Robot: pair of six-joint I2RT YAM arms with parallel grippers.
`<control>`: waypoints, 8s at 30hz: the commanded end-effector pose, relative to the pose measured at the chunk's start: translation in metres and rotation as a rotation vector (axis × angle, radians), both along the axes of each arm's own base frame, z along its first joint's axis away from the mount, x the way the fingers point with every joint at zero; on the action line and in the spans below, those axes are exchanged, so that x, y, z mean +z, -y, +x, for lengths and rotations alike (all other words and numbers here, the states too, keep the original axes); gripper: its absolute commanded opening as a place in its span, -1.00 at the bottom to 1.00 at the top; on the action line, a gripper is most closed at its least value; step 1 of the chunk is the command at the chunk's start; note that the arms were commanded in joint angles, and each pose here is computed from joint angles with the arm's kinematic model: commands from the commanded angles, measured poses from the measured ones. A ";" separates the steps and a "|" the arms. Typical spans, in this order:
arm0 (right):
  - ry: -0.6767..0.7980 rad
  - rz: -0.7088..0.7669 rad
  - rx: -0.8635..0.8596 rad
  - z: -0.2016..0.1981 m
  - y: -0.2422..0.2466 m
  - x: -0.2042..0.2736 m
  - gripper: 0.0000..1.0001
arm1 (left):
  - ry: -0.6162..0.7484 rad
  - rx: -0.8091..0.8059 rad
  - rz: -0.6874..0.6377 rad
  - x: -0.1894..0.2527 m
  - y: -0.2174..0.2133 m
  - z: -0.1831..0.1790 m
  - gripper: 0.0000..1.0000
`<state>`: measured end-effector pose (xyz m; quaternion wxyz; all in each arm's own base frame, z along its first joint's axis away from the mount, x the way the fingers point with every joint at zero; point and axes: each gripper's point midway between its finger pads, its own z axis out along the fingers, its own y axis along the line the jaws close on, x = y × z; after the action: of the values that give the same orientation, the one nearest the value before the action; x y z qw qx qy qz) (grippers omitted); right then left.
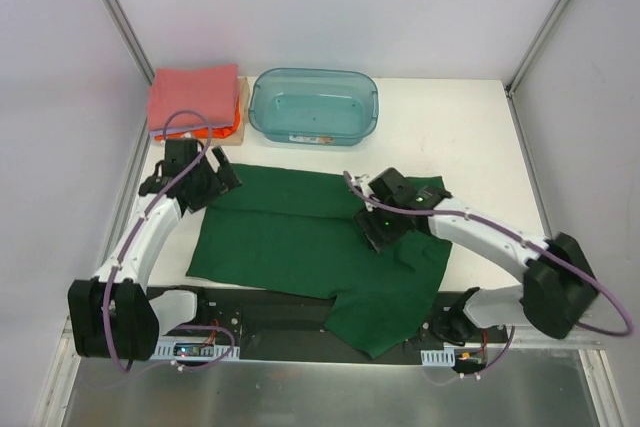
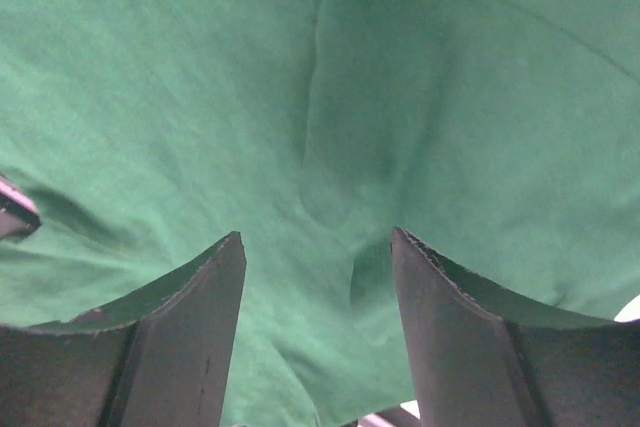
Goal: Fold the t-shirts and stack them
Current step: Fold the flattened tshirt in 1/3 of the way, then grap the side of the flattened tshirt closest away from the robot with both arms
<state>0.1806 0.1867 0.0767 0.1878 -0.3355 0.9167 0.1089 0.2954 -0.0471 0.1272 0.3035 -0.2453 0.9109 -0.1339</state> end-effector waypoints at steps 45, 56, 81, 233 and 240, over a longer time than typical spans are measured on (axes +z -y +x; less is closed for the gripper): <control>0.017 0.068 -0.680 0.048 0.036 0.026 0.64 | -0.020 -0.069 -0.129 -0.030 0.025 -0.015 0.98; -0.115 0.228 -0.859 0.038 0.053 -0.019 0.34 | 0.025 -0.096 -0.189 -0.022 0.038 0.033 0.98; -0.176 0.213 -0.860 0.002 0.062 -0.049 0.17 | -0.132 -0.098 -0.138 -0.085 0.031 0.065 0.98; 0.080 0.123 -0.754 0.046 0.106 0.015 0.92 | -0.294 0.486 -0.001 -0.107 -0.010 -0.146 -1.00; -0.075 -0.050 -0.358 -0.043 0.060 0.002 0.98 | -0.252 0.489 0.044 -0.097 -0.018 -0.124 -1.00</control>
<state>0.1887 0.1242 0.0792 0.2266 -0.0749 0.9669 0.0905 0.1505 -0.0396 0.0169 0.1807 -0.4704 0.8635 -0.0227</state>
